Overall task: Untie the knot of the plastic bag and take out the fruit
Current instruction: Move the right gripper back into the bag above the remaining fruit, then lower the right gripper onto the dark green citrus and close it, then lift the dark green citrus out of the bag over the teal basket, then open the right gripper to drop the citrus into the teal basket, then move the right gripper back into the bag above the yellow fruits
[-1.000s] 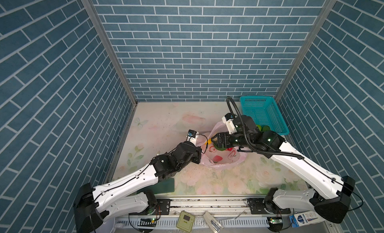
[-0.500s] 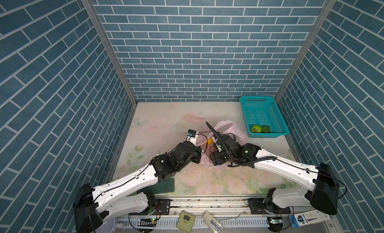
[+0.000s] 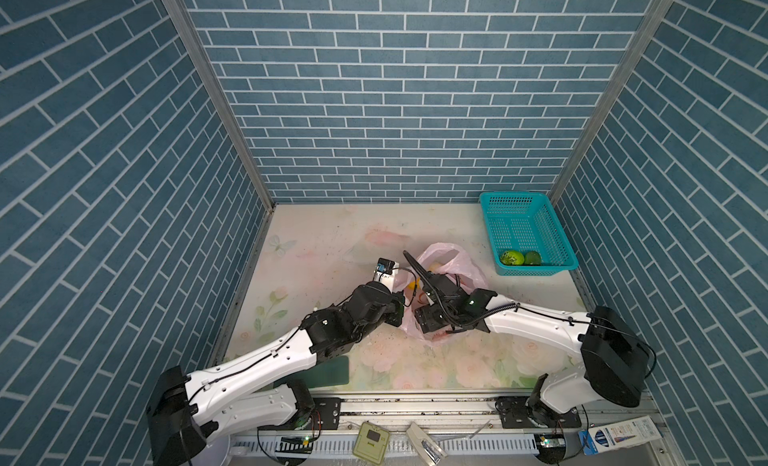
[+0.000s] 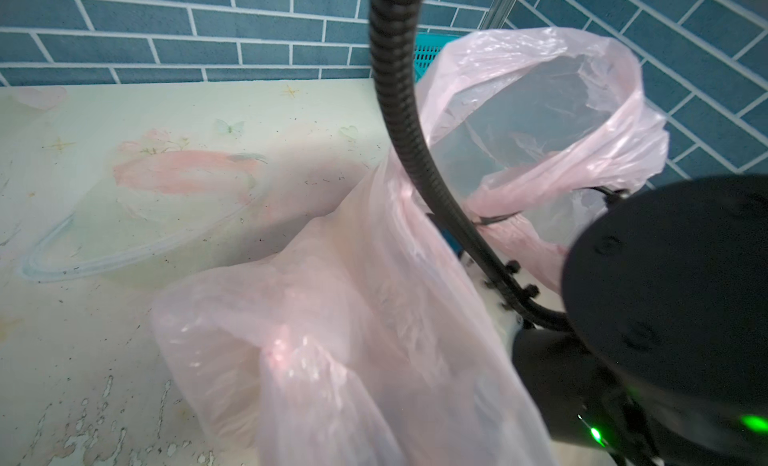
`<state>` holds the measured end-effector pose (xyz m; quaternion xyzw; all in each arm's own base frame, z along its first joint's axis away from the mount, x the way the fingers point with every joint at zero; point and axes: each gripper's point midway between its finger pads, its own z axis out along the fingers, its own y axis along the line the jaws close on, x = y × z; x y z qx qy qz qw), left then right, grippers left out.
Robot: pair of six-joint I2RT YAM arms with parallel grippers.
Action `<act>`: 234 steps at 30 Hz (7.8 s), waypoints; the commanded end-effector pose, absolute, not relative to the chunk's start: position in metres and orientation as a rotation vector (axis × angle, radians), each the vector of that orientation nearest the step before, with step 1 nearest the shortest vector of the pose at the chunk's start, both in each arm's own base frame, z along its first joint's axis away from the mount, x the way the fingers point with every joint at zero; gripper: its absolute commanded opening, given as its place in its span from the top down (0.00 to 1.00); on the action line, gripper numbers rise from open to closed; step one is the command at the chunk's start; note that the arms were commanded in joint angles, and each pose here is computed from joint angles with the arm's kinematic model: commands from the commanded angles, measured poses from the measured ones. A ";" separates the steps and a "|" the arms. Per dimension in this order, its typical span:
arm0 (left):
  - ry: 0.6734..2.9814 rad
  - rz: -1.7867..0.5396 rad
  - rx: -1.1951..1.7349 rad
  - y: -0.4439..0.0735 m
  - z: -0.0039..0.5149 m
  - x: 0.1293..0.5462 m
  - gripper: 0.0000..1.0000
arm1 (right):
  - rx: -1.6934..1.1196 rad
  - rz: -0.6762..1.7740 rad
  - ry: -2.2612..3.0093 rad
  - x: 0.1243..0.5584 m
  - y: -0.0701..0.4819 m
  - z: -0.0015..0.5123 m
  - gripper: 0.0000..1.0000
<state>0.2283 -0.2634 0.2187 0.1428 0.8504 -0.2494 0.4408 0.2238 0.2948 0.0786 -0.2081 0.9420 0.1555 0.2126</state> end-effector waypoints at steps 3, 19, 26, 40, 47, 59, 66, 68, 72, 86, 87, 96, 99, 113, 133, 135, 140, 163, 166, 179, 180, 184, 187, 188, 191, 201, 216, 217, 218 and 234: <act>2.085 -0.664 0.368 -0.269 0.230 0.228 1.00 | -0.330 0.526 2.588 0.267 0.313 0.098 0.21; 2.139 -0.746 0.443 -0.285 0.208 0.210 1.00 | 0.106 0.318 2.578 0.304 0.242 0.077 0.10; 2.159 -0.779 0.497 -0.304 0.197 0.204 1.00 | 0.119 0.447 2.569 0.313 0.258 0.066 0.10; 2.143 -0.752 0.470 -0.299 0.201 0.207 1.00 | 0.161 0.399 2.553 0.336 0.263 0.037 0.09; 2.149 -0.737 0.453 -0.294 0.200 0.207 1.00 | 0.163 0.392 2.551 0.338 0.263 0.033 0.21; 2.132 -0.696 0.384 -0.283 0.200 0.213 1.00 | 0.088 0.513 2.553 0.311 0.266 0.063 0.43; 2.119 -0.674 0.360 -0.278 0.201 0.216 1.00 | -0.070 0.554 2.560 0.273 0.276 0.090 0.43; 2.117 -0.669 0.360 -0.278 0.201 0.217 1.00 | -0.099 0.557 2.556 0.265 0.277 0.096 0.43; 2.111 -0.669 0.354 -0.279 0.203 0.218 1.00 | -0.178 0.575 2.550 0.251 0.283 0.111 0.43; 2.109 -0.659 0.363 -0.277 0.204 0.218 1.00 | -0.348 0.637 2.444 0.231 0.293 0.202 0.43; 2.109 -0.657 0.363 -0.277 0.204 0.218 1.00 | -0.352 0.642 2.436 0.230 0.293 0.208 0.43; 2.104 -0.648 0.372 -0.276 0.206 0.218 1.00 | -0.352 0.664 2.352 0.227 0.281 0.270 0.42; 2.104 -0.648 0.371 -0.277 0.205 0.219 1.00 | -0.340 0.654 2.317 0.233 0.274 0.291 0.43; 2.103 -0.645 0.371 -0.279 0.205 0.221 1.00 | -0.004 0.608 2.249 0.315 0.169 0.327 0.41; 2.113 -0.634 0.374 -0.284 0.205 0.224 1.00 | 0.507 0.316 2.292 0.466 -0.024 0.183 0.42; 2.111 -0.633 0.373 -0.285 0.206 0.224 1.00 | 0.511 0.305 2.310 0.477 -0.029 0.172 0.42; 2.108 -0.625 0.369 -0.283 0.207 0.225 1.00 | 0.531 0.291 2.384 0.496 -0.035 0.141 0.40; 2.107 -0.618 0.365 -0.277 0.209 0.223 1.00 | 0.555 0.224 2.415 0.490 -0.043 0.137 0.10; 2.103 -0.619 0.363 -0.276 0.211 0.223 1.00 | 0.553 0.224 2.409 0.487 -0.043 0.141 0.09; 2.099 -0.588 0.344 -0.263 0.212 0.221 1.00 | 0.349 0.437 2.392 0.431 0.025 0.206 0.02; 2.099 -0.585 0.343 -0.262 0.212 0.221 1.00 | 0.324 0.455 2.392 0.423 0.034 0.213 0.02; 2.102 -0.578 0.342 -0.259 0.210 0.219 1.00 | 0.189 0.553 2.393 0.379 0.081 0.243 0.02; 2.105 -0.579 0.345 -0.259 0.210 0.219 1.00 | 0.068 0.614 2.389 0.344 0.119 0.264 0.04; 2.108 -0.580 0.347 -0.259 0.209 0.218 1.00 | 0.038 0.637 2.386 0.333 0.132 0.269 0.05; 2.110 -0.585 0.349 -0.260 0.208 0.218 1.00 | -0.043 0.683 2.377 0.302 0.165 0.279 0.06; 2.109 -0.577 0.331 -0.253 0.212 0.217 1.00 | -0.376 0.683 2.378 0.232 0.251 0.270 0.07; 2.105 -0.573 0.283 -0.248 0.212 0.218 1.00 | -0.612 0.580 2.445 0.200 0.289 0.166 0.13; 2.106 -0.574 0.283 -0.248 0.212 0.218 1.00 | -0.635 0.571 2.458 0.196 0.291 0.157 0.14; 2.109 -0.570 0.283 -0.247 0.211 0.218 1.00 | -0.652 0.562 2.470 0.193 0.293 0.149 0.14; 2.166 -0.540 0.325 -0.242 0.208 0.210 1.00 | -0.629 0.569 2.590 0.177 0.323 0.082 0.11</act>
